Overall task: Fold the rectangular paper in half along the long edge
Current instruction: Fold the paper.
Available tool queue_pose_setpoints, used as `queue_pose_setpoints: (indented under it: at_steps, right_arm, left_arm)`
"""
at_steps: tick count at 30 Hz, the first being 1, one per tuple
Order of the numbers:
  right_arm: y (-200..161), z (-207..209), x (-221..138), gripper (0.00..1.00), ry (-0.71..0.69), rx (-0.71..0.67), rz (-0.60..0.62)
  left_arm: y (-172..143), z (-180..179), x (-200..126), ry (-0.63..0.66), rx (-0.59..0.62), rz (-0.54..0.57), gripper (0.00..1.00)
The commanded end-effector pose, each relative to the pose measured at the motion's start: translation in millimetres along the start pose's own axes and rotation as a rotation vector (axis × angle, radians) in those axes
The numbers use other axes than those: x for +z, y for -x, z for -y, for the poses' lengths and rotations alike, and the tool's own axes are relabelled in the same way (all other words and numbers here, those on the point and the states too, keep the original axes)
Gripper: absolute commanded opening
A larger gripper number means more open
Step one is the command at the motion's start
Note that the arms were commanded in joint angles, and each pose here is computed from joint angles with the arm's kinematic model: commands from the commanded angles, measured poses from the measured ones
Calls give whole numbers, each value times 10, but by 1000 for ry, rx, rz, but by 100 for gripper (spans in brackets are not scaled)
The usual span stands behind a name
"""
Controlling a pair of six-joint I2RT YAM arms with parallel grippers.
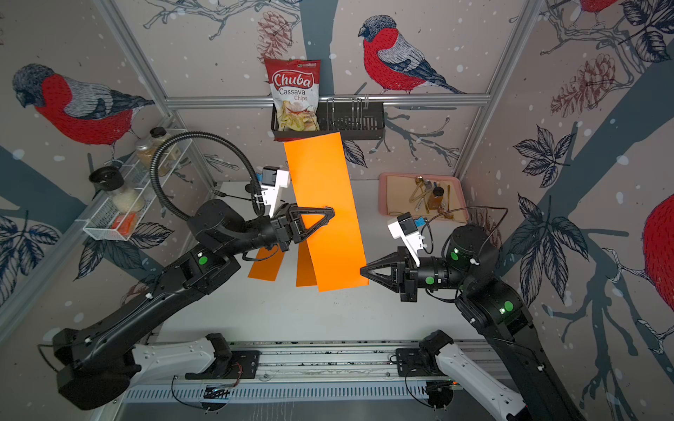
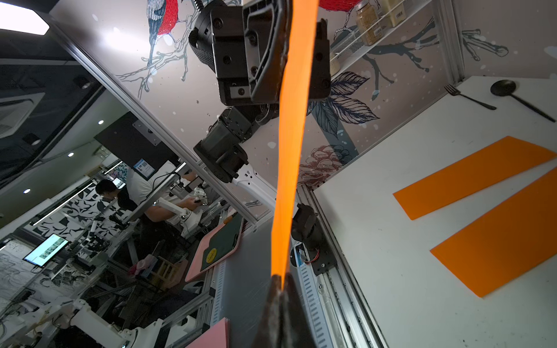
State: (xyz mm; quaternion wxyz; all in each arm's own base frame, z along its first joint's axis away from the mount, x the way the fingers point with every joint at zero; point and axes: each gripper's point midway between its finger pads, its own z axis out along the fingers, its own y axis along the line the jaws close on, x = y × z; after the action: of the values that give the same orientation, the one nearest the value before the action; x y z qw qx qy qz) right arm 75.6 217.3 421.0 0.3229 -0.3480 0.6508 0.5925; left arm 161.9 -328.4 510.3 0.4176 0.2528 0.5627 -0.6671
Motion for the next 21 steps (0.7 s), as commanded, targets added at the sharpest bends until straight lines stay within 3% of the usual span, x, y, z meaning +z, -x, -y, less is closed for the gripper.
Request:
queue_pose_setpoints:
  at_steps: [1, 2, 5, 7, 8, 10, 12, 13, 14, 15, 17, 19, 20, 21]
  right_arm:
    - [-18, -11, -21, 0, -11, -16, 1]
    - [-21, 9, -22, 9, -22, -12, 1]
    - [-62, 31, -13, 7, -19, 1, -9]
    - [-69, 44, -20, 18, -30, 7, -6]
    - [-77, 44, -20, 19, -28, 10, -8]
    - [-80, 33, -27, 0, -27, 6, -6]
    - [-78, 9, -35, 0, -22, 1, -5]
    - [-73, 18, -38, 8, -31, 3, -3]
    - [-69, 30, -39, 24, -39, 5, -3]
    - [-83, 39, -30, 22, -35, 13, -10]
    - [-101, 39, -26, 0, -29, 16, -15]
    - [-94, 34, -42, 0, -39, 7, -7]
    - [-77, 38, -58, 11, -56, 3, 3]
    - [-79, 41, -58, 14, -58, 7, 1]
  left_arm:
    - [93, 71, 0, -23, 32, 27, 0]
    - [92, 71, 1, -23, 31, 26, 0]
    - [94, 73, 4, -23, 33, 27, 0]
    - [103, 75, 5, -21, 35, 26, 0]
    - [104, 80, 5, -22, 36, 25, 0]
    - [112, 88, 0, -22, 42, 27, 0]
    - [111, 84, 1, -18, 44, 26, 0]
    - [113, 79, 3, -17, 43, 26, 0]
    - [112, 87, 3, -19, 44, 25, 0]
    - [120, 86, 1, -18, 45, 28, 0]
    - [122, 90, 4, -19, 47, 28, 0]
    - [125, 91, 3, -17, 49, 28, 0]
    - [125, 89, 1, -15, 49, 28, 0]
    - [125, 81, 2, -13, 49, 28, 0]
